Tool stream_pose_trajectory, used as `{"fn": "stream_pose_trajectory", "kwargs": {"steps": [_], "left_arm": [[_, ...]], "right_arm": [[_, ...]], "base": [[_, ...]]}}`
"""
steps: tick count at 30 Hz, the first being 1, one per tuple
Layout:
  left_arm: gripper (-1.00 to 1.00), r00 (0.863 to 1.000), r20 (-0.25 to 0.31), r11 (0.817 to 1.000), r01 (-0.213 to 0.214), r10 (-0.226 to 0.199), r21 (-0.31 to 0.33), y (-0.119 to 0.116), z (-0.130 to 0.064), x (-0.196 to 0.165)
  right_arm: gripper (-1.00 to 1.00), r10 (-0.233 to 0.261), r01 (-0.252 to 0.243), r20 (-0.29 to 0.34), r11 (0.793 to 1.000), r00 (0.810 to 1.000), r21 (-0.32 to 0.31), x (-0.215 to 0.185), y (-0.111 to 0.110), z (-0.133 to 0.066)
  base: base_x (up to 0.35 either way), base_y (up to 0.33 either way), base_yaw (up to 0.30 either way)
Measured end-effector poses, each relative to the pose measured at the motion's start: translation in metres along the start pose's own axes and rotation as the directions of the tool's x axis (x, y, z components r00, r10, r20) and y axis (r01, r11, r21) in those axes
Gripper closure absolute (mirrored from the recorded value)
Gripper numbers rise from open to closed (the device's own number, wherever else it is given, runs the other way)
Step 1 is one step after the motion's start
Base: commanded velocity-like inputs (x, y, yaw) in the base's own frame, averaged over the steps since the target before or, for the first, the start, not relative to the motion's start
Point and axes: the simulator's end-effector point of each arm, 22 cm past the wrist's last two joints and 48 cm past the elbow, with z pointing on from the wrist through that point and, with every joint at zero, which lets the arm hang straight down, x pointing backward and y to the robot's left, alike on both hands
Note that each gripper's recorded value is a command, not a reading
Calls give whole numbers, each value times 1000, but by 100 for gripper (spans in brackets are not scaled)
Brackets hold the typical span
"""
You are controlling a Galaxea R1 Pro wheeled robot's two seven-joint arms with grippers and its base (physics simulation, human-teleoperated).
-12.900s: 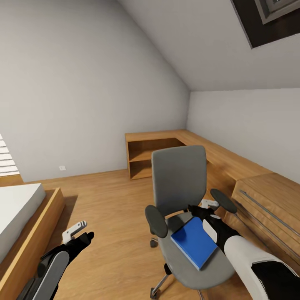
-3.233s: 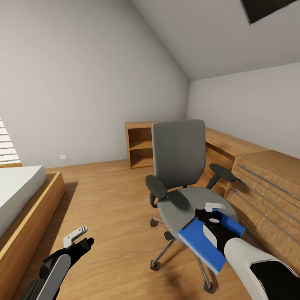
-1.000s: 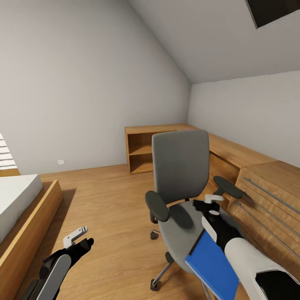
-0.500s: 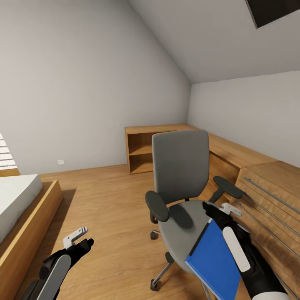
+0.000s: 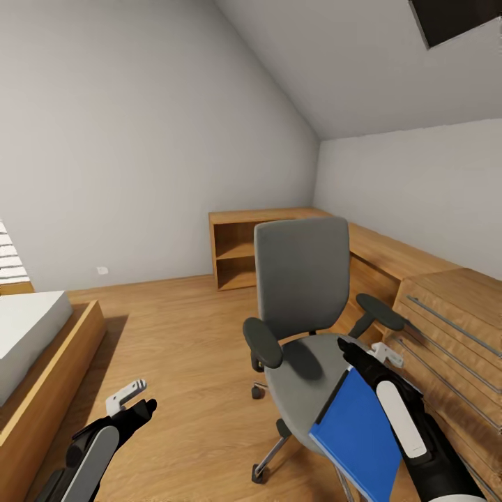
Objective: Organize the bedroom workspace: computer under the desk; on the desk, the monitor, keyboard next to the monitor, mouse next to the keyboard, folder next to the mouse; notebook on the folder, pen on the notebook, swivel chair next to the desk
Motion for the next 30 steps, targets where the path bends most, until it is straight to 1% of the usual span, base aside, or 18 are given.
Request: {"fn": "stream_pose_trajectory", "kwargs": {"steps": [2, 3, 8, 10, 14, 18, 21, 26, 28, 30], "left_arm": [[-100, 1000, 0, 1000, 0, 0, 0, 0, 0, 0], [-100, 1000, -1, 1000, 0, 0, 0, 0, 0, 0], [-100, 1000, -1, 1000, 0, 0, 0, 0, 0, 0], [-100, 1000, -1, 1000, -1, 1, 0, 0, 0, 0], [-100, 1000, 0, 1000, -1, 1, -1, 0, 0, 0], [-100, 1000, 0, 1000, -1, 1, -3, 2, 1, 0], [-100, 1000, 0, 1000, -1, 1, -3, 1, 0, 0], [-100, 1000, 5, 1000, -1, 1, 2, 0, -1, -2], [-100, 1000, 11, 1000, 0, 0, 10, -3, -3, -5], [-100, 1000, 18, 1000, 1, -1, 17, -4, -2, -4]], "right_arm": [[-100, 63, -63, -15, 998, 998, -22, 2, 4, -1], [-100, 121, -122, -29, 992, 992, -44, 3, 8, -1], [-100, 161, -163, -40, 985, 986, -59, 3, 12, -2], [-100, 174, -177, -46, 982, 984, -61, 4, 12, -2], [-100, 177, -179, -48, 982, 983, -60, 5, 11, -2], [-100, 178, -181, -49, 982, 983, -61, 5, 12, -2], [-100, 175, -178, -45, 982, 984, -60, 3, 10, -2], [-100, 155, -156, -25, 987, 988, -42, -11, -8, -2], [-100, 164, -165, -19, 986, 986, -33, -16, -15, -2], [-100, 192, -192, -10, 981, 981, -20, -19, -28, -1]], "base": [[-292, 0, 0], [-315, 0, 0], [-325, 1, 0], [-324, 133, -156], [-284, 103, -222], [-264, 59, -22], [-133, -62, -1], [-28, -13, 0], [-8, -4, 0], [-4, -2, 0]]}}
